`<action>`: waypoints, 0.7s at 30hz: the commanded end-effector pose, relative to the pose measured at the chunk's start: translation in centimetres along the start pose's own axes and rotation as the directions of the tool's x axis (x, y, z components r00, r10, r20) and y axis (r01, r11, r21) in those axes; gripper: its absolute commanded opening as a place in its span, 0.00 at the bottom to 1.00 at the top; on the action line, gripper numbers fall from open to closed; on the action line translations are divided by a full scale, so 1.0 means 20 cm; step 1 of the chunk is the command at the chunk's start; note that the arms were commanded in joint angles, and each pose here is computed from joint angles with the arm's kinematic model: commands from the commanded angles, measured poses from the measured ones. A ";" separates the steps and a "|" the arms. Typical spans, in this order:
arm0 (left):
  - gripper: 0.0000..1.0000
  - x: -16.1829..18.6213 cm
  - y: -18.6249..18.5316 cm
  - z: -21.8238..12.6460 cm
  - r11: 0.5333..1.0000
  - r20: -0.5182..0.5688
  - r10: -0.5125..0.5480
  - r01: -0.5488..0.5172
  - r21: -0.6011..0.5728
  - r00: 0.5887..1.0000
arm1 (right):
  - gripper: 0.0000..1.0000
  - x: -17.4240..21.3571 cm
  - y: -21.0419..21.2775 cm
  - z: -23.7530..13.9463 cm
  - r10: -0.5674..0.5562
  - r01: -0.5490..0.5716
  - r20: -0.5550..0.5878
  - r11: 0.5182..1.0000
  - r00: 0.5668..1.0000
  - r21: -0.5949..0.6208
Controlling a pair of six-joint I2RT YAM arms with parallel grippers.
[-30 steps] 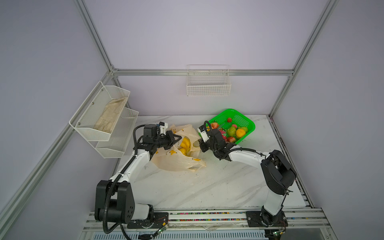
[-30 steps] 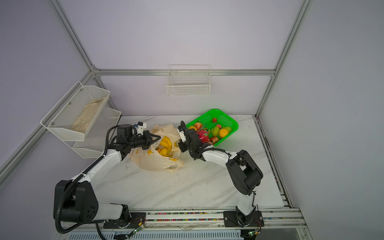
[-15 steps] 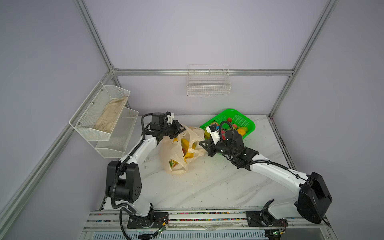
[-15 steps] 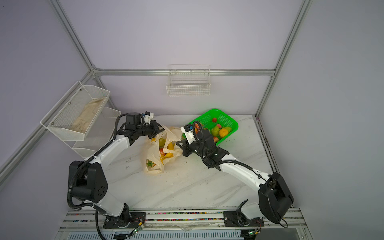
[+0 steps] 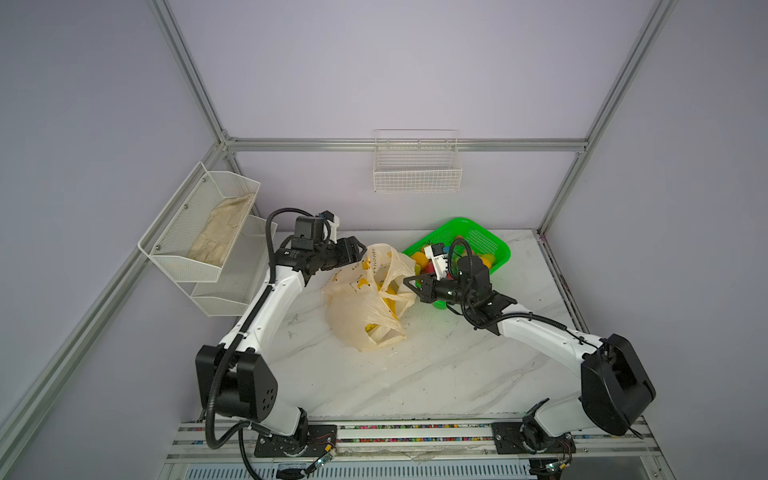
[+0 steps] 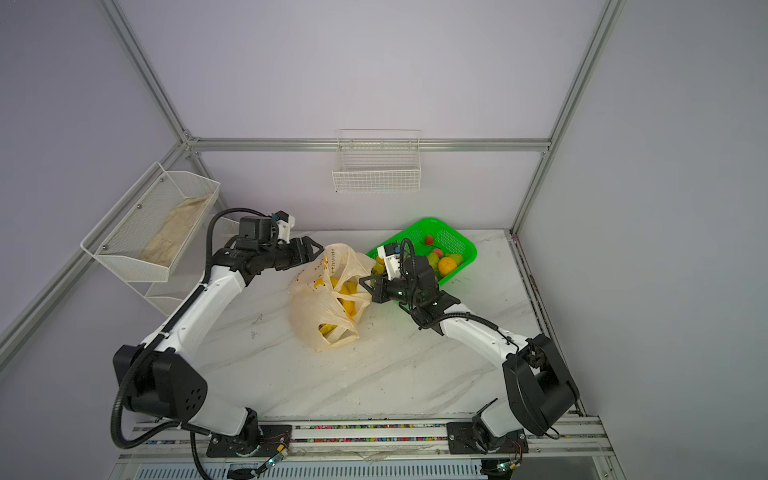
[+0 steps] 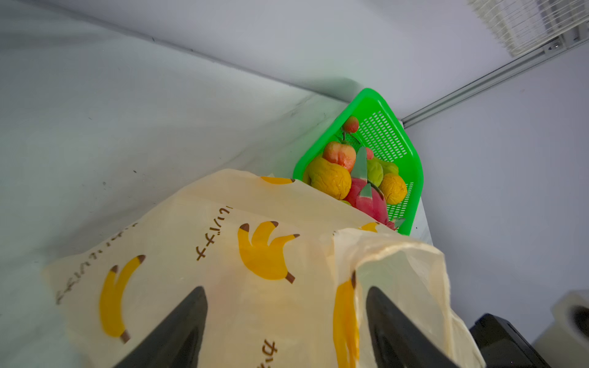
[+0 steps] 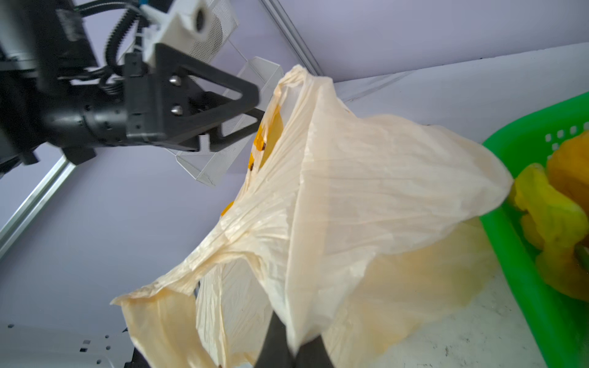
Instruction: Place the fake fruits into the plastic bag and tie a complex knot
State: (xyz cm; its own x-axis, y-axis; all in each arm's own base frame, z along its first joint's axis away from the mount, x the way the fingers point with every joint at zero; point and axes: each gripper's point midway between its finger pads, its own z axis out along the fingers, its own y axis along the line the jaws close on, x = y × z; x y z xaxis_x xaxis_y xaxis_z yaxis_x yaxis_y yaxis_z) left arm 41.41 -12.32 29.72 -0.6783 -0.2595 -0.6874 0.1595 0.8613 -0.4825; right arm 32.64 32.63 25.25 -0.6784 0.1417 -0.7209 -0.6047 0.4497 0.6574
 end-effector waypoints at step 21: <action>0.61 1.06 -0.57 -0.29 0.262 -0.016 0.963 -0.921 0.289 0.269 | 0.00 -0.11 -0.11 0.07 0.115 -0.117 -0.033 0.991 0.993 -0.071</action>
State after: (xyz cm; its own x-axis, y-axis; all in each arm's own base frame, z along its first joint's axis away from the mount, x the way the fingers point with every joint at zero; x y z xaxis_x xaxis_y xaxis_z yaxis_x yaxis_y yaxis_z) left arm 21.76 -25.21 26.59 -0.1055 0.6539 -0.7492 0.8492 0.4512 0.2742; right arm 35.67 32.54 24.06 -0.7642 0.1567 -0.6256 -0.5345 0.3890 0.7503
